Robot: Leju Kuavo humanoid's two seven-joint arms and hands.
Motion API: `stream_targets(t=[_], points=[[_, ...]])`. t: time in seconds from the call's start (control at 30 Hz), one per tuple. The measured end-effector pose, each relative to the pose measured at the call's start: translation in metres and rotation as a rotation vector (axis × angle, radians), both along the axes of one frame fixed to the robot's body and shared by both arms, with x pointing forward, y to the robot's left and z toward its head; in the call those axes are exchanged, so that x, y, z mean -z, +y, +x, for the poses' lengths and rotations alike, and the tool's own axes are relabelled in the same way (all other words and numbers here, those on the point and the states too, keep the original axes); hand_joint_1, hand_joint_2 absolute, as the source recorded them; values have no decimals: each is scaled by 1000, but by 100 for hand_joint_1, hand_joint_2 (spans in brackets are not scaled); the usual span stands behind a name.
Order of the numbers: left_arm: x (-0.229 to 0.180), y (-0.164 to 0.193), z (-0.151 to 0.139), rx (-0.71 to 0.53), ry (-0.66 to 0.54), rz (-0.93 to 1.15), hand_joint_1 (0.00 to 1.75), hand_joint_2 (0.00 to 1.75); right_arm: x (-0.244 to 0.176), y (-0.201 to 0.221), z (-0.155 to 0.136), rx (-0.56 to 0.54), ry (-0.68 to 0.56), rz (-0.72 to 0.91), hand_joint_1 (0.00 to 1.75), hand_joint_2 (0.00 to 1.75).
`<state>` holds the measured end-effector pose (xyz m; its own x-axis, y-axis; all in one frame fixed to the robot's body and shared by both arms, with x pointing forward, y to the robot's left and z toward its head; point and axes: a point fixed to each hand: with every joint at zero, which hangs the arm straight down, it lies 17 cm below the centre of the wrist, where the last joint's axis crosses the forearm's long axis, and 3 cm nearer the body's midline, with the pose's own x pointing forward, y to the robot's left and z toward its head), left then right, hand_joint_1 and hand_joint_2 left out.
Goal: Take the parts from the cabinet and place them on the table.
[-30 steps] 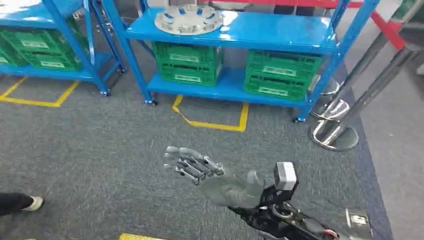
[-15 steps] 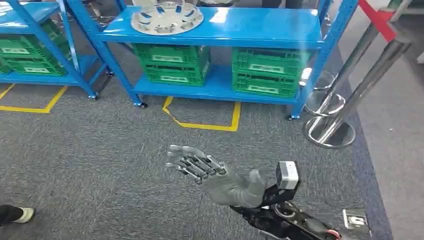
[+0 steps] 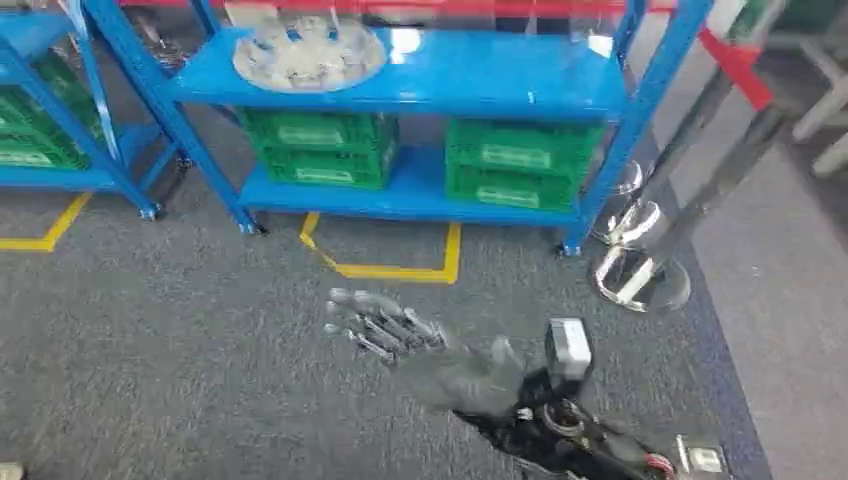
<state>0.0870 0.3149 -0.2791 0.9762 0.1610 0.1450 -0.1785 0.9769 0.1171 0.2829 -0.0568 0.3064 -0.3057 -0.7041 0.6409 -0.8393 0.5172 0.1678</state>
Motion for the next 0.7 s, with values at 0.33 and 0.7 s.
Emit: stream_targets(t=[0.33, 0.7], points=[[0, -8, 4, 7, -3, -12, 0, 0, 4, -3, 1, 11, 16, -1, 0, 0], [0, -5, 2, 11, -2, -9, 0, 0, 2, -4, 0, 16, 13, 3, 0, 0]])
